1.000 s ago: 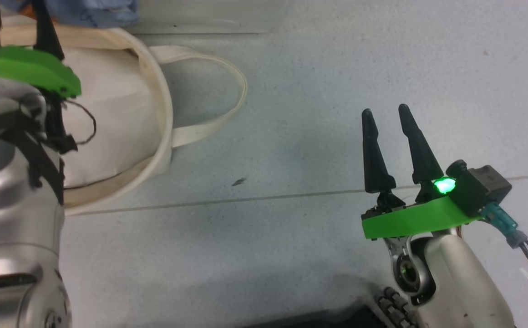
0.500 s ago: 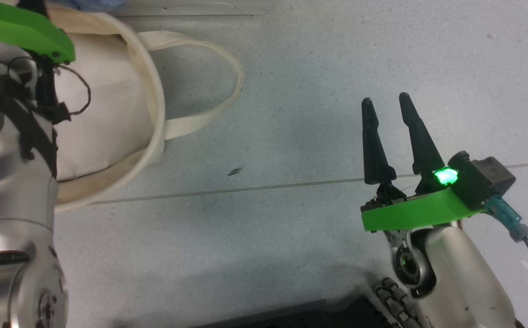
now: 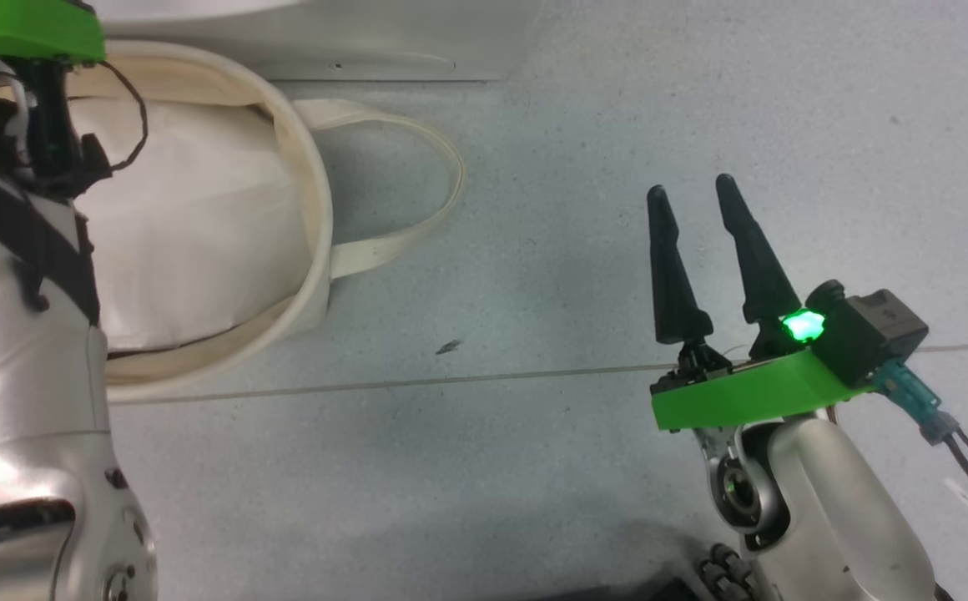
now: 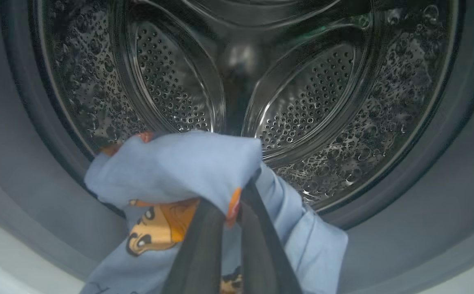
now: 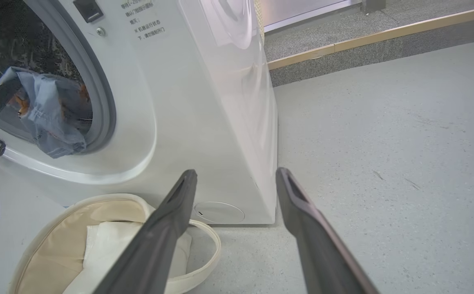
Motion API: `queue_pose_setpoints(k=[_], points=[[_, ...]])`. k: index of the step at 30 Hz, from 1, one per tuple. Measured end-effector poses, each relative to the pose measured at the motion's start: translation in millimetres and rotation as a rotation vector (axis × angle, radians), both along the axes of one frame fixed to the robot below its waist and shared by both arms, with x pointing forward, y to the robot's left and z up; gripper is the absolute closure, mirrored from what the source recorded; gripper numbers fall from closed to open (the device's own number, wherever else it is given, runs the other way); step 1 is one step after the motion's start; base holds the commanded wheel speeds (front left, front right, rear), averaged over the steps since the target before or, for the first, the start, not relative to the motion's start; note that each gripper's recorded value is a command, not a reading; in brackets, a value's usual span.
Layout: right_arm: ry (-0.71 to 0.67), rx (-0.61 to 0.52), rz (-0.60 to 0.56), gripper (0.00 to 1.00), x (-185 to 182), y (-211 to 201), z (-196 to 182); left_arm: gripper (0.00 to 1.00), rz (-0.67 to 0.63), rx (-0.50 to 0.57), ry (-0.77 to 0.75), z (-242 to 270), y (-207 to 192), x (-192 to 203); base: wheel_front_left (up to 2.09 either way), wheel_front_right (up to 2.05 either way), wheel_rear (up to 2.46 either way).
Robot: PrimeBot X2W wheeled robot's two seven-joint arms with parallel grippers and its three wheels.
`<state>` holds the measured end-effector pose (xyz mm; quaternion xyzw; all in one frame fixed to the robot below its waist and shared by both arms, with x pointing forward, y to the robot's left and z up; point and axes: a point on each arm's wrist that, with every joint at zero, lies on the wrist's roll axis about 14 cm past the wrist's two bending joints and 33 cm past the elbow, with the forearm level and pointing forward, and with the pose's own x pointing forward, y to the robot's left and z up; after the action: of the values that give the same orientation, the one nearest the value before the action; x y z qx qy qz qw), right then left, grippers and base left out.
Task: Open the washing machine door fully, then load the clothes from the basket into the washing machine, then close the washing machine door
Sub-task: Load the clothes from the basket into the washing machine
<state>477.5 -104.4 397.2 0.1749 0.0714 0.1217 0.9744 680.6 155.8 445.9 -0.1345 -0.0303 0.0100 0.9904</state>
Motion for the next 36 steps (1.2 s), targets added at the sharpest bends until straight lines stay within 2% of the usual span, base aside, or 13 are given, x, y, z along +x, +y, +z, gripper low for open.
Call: queue_pose_setpoints(k=[8, 19, 26, 27, 28, 33, 36], points=[[0.034, -0.002, -0.010, 0.00, -6.2, -3.9, -10.1, 1.00, -0.013, 0.038, -0.038, 6.6, -7.0, 11.1, 0.00, 0.00, 0.00], [0.117, -0.013, -0.077, 0.00, -11.3, -28.8, -41.4, 1.00, 0.060, 0.149, -0.216, 50.8, 2.3, 76.5, 0.00, 0.00, 0.00], [0.149, -0.038, -0.107, 0.00, -10.6, -42.8, -58.0, 1.00, 0.100, 0.206, -0.121, 0.9, 4.9, 108.4, 0.00, 0.00, 0.00], [0.157, -0.043, -0.113, 0.00, -11.4, -45.5, -61.4, 0.93, 0.103, 0.220, -0.121, -2.2, 3.4, 111.4, 0.00, 0.00, 0.00], [0.165, -0.048, -0.117, 0.00, -12.1, -47.4, -64.9, 0.00, 0.115, 0.233, -0.121, -5.4, 3.1, 114.0, 0.00, 0.00, 0.00], [0.190, -0.056, -0.120, 0.00, -12.3, -50.0, -77.6, 0.00, 0.100, 0.249, -0.080, -32.0, -6.9, 120.8, 0.00, 0.00, 0.00], [0.179, -0.055, -0.118, 0.00, -7.9, -49.4, -76.7, 0.00, 0.105, 0.234, -0.084, -29.1, -3.4, 119.4, 0.00, 0.00, 0.00]])
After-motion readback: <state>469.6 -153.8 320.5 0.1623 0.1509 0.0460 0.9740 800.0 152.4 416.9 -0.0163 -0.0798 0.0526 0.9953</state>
